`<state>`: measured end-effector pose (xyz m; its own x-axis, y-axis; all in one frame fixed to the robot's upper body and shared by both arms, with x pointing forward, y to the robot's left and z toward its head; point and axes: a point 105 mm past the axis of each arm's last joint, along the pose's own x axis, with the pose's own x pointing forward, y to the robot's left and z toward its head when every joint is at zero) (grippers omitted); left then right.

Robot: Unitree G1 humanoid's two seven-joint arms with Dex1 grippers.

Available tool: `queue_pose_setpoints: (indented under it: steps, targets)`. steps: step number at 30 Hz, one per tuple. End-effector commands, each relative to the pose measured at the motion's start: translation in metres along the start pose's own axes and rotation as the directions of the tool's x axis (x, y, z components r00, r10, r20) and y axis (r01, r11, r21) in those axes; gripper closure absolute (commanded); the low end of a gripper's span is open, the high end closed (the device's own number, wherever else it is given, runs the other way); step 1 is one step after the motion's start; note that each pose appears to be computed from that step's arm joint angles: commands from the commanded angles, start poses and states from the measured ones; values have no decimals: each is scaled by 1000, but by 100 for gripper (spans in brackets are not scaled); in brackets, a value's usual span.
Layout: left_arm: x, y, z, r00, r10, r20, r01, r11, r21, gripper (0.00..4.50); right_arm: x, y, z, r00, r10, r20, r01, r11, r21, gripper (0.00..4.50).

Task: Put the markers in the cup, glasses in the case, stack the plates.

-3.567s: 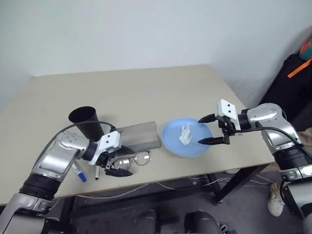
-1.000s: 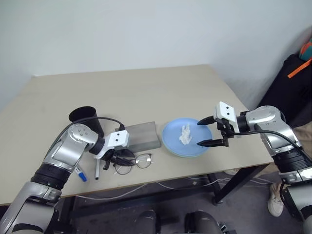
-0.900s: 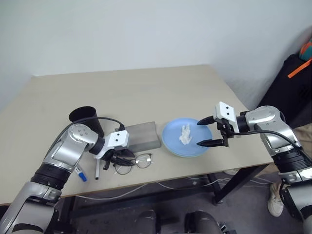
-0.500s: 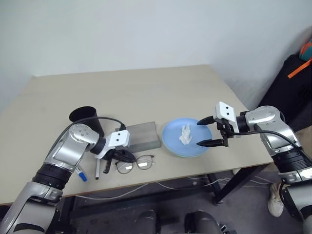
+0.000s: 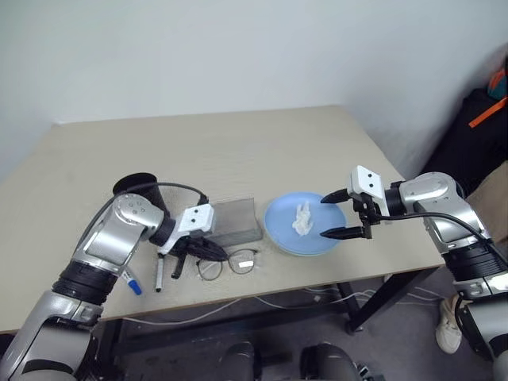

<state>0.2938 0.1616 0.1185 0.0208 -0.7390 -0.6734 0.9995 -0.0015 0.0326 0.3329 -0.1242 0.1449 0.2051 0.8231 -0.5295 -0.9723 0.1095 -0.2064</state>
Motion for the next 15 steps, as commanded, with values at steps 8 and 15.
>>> queue_pose_setpoints:
  steps: [8, 15]
  targets:
    - [-44, 41, 54, 984, 163, 67, -171, 976, 135, 449, -2, -3, 10, 1000, -7, 28, 8, 999, -35, 0]
    - [-46, 76, 38, 951, 308, 19, -306, 936, 171, 449, -2, -2, 11, 999, -10, 33, 11, 999, -36, 0]
